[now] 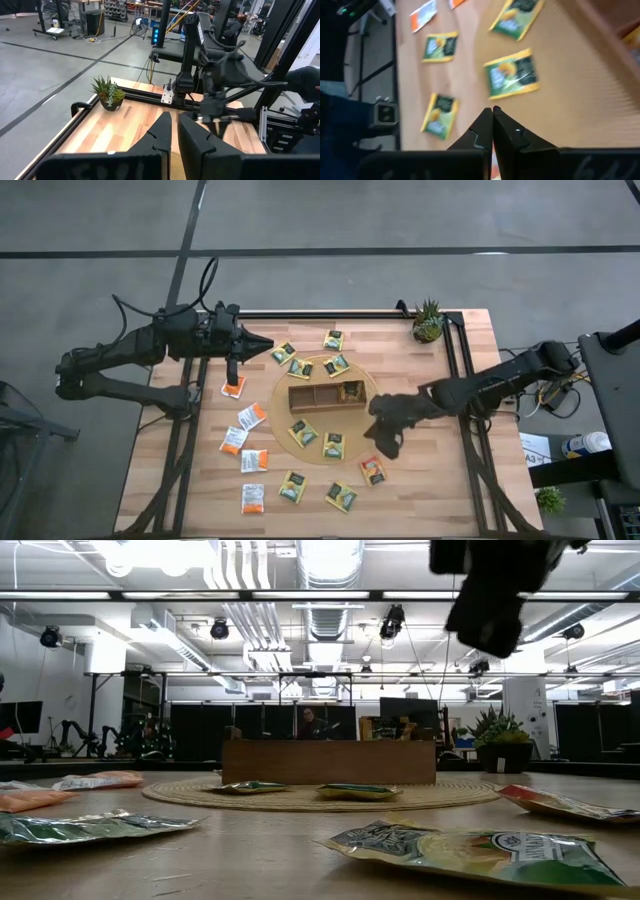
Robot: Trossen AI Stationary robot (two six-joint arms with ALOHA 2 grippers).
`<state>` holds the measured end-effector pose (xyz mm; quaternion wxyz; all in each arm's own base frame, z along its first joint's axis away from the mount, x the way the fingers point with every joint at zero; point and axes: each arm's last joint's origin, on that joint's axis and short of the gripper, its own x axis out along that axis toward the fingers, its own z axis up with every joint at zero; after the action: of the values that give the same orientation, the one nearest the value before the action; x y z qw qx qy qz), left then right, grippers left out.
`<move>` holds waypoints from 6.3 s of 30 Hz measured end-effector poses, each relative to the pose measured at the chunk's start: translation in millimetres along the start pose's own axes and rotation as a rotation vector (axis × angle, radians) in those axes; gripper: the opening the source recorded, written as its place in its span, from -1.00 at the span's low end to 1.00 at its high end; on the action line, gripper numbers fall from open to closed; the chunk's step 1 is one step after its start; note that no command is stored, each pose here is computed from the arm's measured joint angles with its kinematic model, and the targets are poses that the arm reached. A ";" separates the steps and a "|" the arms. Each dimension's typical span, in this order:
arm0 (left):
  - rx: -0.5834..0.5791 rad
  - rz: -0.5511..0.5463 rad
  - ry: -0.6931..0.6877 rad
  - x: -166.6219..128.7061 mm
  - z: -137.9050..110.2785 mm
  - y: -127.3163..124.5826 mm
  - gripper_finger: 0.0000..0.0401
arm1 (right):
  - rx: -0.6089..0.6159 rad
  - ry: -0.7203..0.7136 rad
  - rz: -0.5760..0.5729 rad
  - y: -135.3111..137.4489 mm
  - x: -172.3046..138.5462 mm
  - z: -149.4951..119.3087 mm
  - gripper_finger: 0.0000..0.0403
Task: Pick & Place Tea
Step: Put the orange tea bag into the right section of the wooden organizer
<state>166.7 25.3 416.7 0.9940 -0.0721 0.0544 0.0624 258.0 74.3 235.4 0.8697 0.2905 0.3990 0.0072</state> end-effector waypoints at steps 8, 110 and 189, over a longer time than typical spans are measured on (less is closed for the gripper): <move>-0.007 0.002 0.015 0.0 -1.5 0.2 -0.87 | 0.053 0.030 0.066 26.0 -2.8 -21.9 -0.96; 0.030 0.110 0.128 -0.4 -12.9 4.5 -0.87 | -1.681 0.711 0.197 54.7 101.4 -50.7 0.40; 0.047 0.109 0.129 -0.4 -13.0 4.5 -0.87 | -1.395 0.693 0.056 45.4 121.2 -15.7 0.29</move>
<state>164.4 27.7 403.3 0.9849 -0.0494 0.1238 0.1104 339.6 149.5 167.0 0.6766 -0.3326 0.5436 0.3689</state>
